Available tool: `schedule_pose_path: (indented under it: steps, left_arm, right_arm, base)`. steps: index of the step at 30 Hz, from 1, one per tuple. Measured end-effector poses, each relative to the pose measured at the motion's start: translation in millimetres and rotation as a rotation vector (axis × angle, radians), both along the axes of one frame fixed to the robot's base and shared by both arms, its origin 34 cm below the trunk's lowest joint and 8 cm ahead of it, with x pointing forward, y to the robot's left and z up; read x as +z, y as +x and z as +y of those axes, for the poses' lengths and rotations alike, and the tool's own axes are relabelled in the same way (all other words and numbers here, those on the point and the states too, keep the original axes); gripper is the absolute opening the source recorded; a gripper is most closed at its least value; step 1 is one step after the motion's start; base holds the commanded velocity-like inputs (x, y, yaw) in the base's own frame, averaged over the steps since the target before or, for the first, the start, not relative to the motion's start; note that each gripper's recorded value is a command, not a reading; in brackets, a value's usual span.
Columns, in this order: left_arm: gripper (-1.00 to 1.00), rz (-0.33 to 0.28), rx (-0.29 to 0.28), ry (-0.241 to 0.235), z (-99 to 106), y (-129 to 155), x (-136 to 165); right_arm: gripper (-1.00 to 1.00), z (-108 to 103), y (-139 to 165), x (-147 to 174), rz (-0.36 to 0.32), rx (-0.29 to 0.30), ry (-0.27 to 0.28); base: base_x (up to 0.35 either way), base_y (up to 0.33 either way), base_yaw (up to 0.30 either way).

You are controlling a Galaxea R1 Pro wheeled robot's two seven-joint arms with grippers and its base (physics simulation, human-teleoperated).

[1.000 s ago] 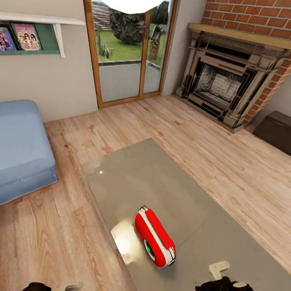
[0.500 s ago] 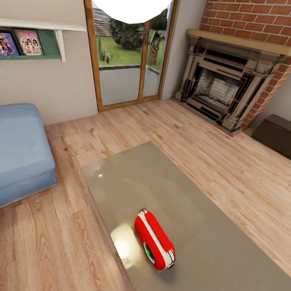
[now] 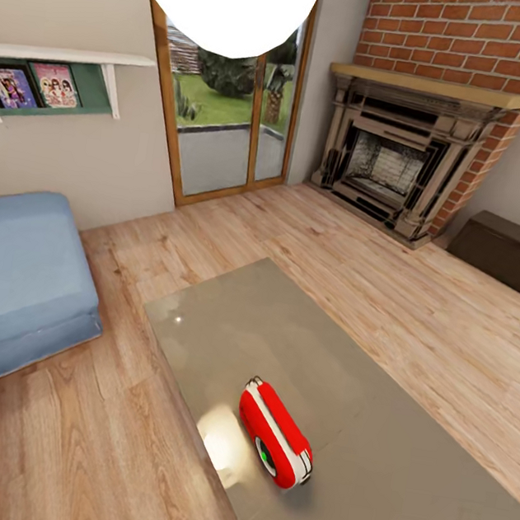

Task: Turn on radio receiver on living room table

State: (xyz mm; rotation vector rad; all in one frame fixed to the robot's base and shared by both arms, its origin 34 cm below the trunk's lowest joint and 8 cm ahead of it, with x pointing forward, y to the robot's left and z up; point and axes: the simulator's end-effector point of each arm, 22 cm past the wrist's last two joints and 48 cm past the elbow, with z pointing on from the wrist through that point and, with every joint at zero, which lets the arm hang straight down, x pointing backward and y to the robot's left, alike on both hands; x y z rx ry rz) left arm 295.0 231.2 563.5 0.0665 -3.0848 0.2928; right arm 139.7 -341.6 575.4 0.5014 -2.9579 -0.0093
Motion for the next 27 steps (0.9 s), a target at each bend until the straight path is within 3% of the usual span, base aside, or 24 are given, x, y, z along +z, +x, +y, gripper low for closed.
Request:
schedule_pose_path:
  steps: [11, 17, 27]
  left_arm:
    - [-1.0, -0.004, -0.003, -0.018, -15, -14, 2]
    - [-1.0, -0.02, -0.003, -0.02, -17, -14, 4]
    - [-1.0, -0.035, -0.003, -0.022, -18, -10, 6]
  right_arm:
    - [1.0, -2, -10, 3, -0.029, 0.001, -0.021]
    - [1.0, 20, -8, 1, -0.039, -0.005, 0.006]
    - [1.0, 23, -2, 1, -0.055, -0.006, 0.009]
  base:
    - [0.0, 0.0, 0.0]
    - [0.0, 0.0, 0.0]
    - [0.0, 0.0, 0.0]
